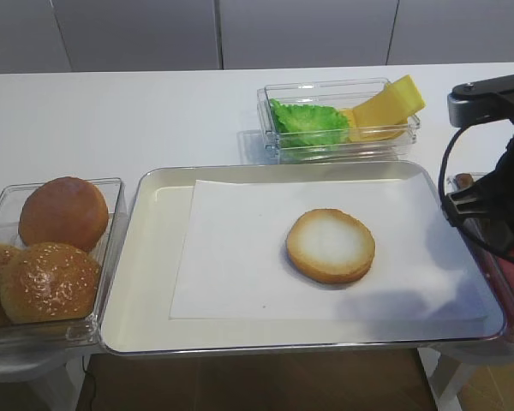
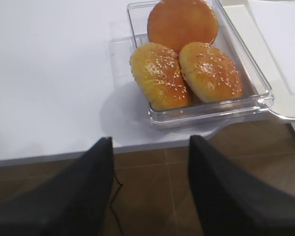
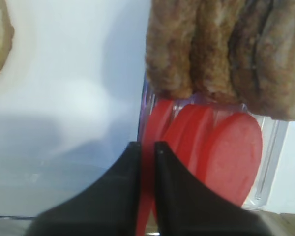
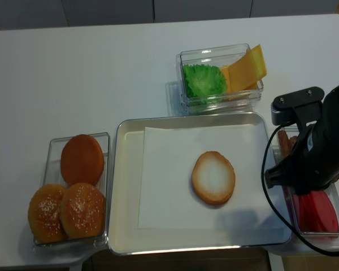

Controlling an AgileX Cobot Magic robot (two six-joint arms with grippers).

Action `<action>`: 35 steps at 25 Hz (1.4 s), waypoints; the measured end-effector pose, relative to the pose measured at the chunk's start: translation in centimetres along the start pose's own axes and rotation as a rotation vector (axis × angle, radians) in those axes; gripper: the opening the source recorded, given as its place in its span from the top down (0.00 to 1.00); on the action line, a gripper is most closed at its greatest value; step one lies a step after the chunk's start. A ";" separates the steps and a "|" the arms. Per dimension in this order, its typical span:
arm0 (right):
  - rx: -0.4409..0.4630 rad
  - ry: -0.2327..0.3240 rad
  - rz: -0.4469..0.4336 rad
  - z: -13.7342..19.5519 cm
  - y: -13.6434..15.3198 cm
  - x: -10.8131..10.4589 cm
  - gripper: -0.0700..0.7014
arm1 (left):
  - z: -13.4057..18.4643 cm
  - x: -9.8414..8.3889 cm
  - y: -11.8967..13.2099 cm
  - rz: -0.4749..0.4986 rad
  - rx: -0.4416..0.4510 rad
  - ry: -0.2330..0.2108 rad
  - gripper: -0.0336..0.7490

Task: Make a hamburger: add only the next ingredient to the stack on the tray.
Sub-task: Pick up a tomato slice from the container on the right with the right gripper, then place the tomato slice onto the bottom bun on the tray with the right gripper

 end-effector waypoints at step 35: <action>-0.252 -0.091 -0.167 -4.2 -11.5 3.6 0.86 | 0.0 0.0 0.0 0.000 0.000 0.000 0.48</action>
Point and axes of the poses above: a point on each arm's last joint axis where the gripper is mounted, y pointing out along that axis toward the gripper, x along the wrist's bending axis when the last joint is at zero, z = x × y, the point moved 7 cm from there along y, pointing out along that axis toward the gripper, and after that the axes turned 5 degrees about -y, right-handed, at the moved point
